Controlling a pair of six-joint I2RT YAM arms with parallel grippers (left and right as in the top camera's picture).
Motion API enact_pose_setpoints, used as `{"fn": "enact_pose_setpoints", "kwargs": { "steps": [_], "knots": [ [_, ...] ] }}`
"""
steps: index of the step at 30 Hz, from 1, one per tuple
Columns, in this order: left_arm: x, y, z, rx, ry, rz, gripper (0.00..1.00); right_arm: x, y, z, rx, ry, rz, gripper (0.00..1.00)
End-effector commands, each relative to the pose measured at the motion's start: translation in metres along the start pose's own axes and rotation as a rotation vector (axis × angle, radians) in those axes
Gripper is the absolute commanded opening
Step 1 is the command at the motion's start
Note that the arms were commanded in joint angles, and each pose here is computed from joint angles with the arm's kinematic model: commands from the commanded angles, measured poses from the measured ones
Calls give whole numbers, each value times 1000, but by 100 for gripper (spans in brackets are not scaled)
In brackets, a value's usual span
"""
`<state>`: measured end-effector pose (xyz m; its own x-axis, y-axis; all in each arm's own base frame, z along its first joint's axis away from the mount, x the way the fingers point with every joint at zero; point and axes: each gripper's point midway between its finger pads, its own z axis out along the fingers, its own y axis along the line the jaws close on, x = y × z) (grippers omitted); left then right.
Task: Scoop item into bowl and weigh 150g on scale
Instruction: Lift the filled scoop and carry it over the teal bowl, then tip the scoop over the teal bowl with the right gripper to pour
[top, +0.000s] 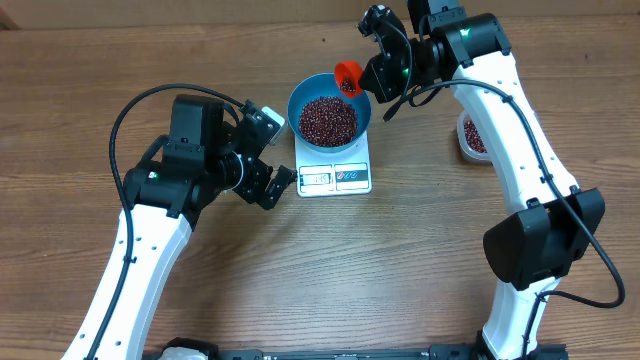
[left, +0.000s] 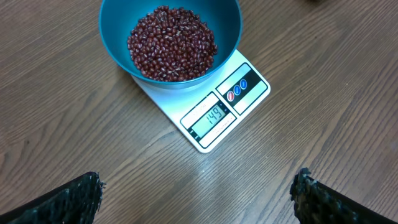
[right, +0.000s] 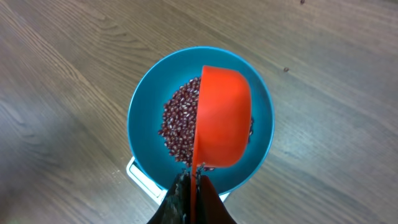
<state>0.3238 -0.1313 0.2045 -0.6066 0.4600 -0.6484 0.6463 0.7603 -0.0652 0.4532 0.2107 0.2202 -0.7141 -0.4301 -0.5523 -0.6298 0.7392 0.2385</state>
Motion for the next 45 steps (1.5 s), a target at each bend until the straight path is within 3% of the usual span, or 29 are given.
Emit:
{"fn": "enact_pose_setpoints", "kwargs": {
  "steps": [1, 7, 21, 25, 45],
  "knots": [
    [-4, 1, -3, -8, -11, 26, 100, -19, 7, -20, 38, -71, -80, 4],
    [-4, 1, -3, -8, -10, 26, 99, -25, 13, -17, 54, -80, -180, 4],
    [-4, 1, -3, -8, -10, 26, 100, -25, 13, -17, 53, -80, -175, 4],
    [-4, 1, -3, -8, -11, 26, 100, -26, 13, -17, 57, -82, -257, 4],
    [-4, 1, -3, -8, -11, 26, 99, -31, 13, -17, 66, -101, -315, 4]
  ]
}}
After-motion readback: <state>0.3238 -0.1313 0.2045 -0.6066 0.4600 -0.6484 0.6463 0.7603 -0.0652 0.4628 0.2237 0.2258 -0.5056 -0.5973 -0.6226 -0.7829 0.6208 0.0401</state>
